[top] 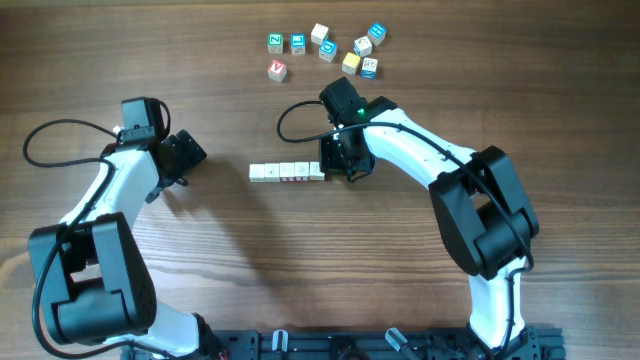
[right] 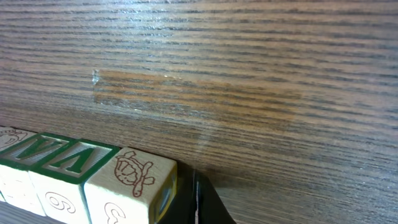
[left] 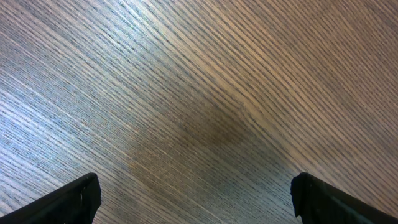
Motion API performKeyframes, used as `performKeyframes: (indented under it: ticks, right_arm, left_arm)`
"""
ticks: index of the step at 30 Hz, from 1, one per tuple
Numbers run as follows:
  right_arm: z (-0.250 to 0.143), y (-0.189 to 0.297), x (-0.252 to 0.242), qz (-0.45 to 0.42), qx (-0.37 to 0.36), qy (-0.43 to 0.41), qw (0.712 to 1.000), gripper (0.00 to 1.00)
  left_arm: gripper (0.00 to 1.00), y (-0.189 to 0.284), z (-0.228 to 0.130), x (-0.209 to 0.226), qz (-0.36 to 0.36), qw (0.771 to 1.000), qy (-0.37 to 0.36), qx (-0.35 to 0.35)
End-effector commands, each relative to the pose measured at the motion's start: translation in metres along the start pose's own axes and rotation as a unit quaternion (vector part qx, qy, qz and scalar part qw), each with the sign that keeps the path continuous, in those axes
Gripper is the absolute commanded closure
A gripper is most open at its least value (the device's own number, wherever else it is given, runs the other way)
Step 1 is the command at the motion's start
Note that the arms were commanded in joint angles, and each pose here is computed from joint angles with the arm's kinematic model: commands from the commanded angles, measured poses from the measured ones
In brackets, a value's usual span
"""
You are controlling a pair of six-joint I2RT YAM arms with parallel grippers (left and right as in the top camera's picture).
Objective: Form a horizontal line
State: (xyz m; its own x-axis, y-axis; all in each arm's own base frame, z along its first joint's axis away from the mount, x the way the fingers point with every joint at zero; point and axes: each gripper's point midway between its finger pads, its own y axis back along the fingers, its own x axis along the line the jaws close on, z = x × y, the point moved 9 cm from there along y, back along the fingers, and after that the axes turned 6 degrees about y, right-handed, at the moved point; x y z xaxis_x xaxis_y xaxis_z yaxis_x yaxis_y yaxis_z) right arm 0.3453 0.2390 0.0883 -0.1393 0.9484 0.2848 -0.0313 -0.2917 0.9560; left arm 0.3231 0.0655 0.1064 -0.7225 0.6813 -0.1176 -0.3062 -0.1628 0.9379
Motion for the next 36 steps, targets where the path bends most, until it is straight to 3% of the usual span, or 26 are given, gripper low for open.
performKeyframes:
  ticks: [1,27,29,31,36]
  right_arm:
    - [0.0,-0.007,-0.001,0.004,0.007,0.004,1.0,0.96]
    - [0.004,-0.007,0.003,0.02,-0.006,-0.014,1.0,0.95]
    - [0.003,-0.007,-0.002,-0.003,-0.006,-0.015,1.0,0.95]
    - [0.0,-0.005,-0.018,-0.077,-0.01,-0.024,0.997,0.95]
    - [0.007,0.003,-0.051,-0.091,0.001,-0.063,0.994,0.94]
  left_arm:
    - [0.0,-0.003,-0.001,0.003,0.006,1.0,0.007,0.001]
    - [0.0,-0.003,-0.001,0.003,0.006,1.0,0.007,0.001]
    - [0.0,-0.003,-0.001,0.003,0.006,1.0,0.007,0.001]
    - [0.0,-0.003,-0.001,0.003,0.006,1.0,0.007,0.001]
    - [0.0,-0.003,-0.001,0.003,0.006,1.0,0.007,0.001]
